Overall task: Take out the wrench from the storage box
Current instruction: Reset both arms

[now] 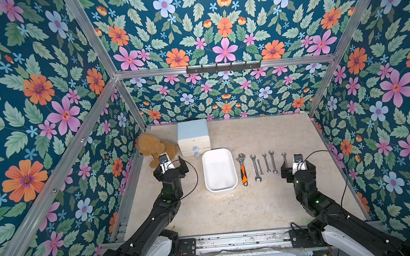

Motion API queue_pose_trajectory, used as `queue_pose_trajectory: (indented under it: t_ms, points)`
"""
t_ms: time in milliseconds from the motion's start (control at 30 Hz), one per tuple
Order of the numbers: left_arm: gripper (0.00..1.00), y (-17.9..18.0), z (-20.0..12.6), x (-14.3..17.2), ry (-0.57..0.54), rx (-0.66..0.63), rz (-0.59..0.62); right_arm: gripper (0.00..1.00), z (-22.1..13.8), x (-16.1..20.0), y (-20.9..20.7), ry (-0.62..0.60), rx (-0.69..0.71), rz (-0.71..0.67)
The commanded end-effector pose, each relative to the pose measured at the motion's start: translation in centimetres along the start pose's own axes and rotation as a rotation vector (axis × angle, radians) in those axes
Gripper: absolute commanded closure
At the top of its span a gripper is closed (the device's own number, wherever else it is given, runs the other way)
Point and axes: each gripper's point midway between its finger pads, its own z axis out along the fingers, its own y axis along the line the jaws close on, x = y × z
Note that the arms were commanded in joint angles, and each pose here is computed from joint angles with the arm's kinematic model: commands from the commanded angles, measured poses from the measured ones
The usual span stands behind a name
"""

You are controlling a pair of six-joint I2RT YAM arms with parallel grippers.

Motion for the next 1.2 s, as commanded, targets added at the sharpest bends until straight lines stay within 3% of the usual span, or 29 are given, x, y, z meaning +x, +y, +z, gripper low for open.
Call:
queue_pose_trajectory:
  t_ms: [0,133,200,300,367,500,1167]
  points:
    - [0.00,-0.3,1.9,1.5,0.012,0.093,0.127,0.01,1.9,-1.2,-0.5,-0.091,-0.032,0.141]
    - [0.00,-0.9,4.5,4.1,0.043,0.281,0.069,0.01,4.7,0.4,-0.5,-0.056,-0.009,0.158]
    - [0.00,0.3,5.7,3.8,0.036,0.240,0.059,0.01,5.9,0.4,0.0,-0.040,-0.002,0.102]
    - [0.00,3.3,6.9,4.0,0.003,0.156,-0.025,0.01,7.4,1.4,-2.2,-0.077,0.035,0.206]
    - [0.00,1.7,7.1,4.5,0.010,0.215,0.035,0.01,8.0,2.4,-2.7,-0.046,0.025,0.249]
    - [0.00,1.8,7.3,5.3,0.008,0.179,0.048,0.01,9.2,3.3,-2.5,0.054,-0.037,0.275]
    - [0.00,1.6,7.5,5.2,0.010,0.153,0.062,0.01,9.4,3.3,-2.7,0.057,-0.042,0.287]
